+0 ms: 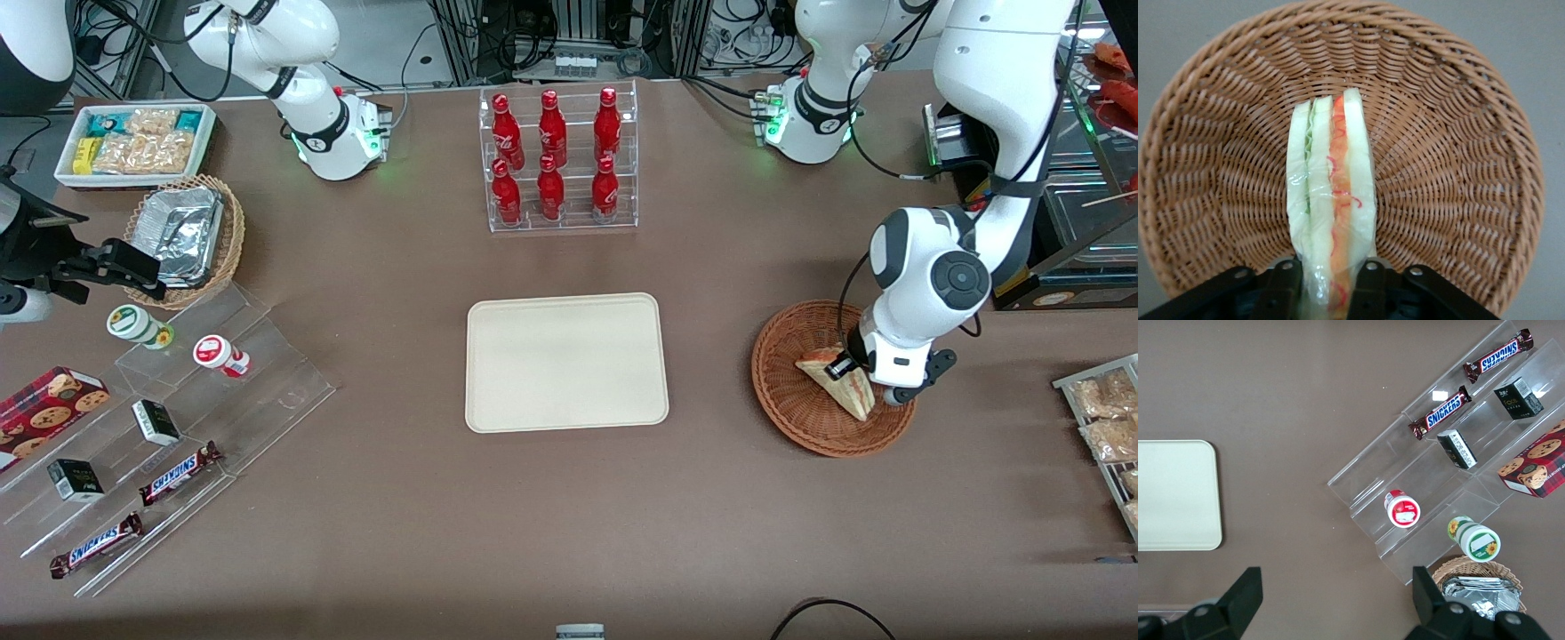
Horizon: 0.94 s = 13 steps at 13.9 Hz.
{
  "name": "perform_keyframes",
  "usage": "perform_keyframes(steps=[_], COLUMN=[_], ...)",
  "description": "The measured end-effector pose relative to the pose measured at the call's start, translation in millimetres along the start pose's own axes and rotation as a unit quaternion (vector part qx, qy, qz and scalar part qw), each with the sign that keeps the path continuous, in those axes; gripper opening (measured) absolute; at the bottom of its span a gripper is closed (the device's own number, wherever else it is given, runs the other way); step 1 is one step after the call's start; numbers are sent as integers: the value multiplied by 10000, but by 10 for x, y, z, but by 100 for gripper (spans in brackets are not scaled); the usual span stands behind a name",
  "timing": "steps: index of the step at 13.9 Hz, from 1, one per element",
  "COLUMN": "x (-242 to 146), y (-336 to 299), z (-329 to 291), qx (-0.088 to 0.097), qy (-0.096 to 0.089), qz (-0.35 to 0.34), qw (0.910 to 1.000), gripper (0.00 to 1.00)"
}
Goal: Place sandwich from basket to tray
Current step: 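Lift the sandwich and carry it toward the cream tray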
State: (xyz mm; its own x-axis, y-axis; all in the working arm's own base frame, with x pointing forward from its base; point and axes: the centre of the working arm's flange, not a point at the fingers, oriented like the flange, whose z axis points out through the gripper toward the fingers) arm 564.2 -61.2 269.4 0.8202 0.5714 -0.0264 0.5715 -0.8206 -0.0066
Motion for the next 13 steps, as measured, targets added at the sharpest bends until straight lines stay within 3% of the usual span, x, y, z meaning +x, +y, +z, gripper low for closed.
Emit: perform_keyframes(steps=[4, 6, 10, 13], x=[-157, -371, -900, -1313], y=[376, 670, 1299, 1631], z=[-836, -1245, -1725, -1811], qx=[355, 488, 388, 410], qy=[-328, -402, -231, -223], qz=[293, 452, 775, 1143], qw=[9984, 9970, 9960, 9924], gripper=[21, 21, 19, 15])
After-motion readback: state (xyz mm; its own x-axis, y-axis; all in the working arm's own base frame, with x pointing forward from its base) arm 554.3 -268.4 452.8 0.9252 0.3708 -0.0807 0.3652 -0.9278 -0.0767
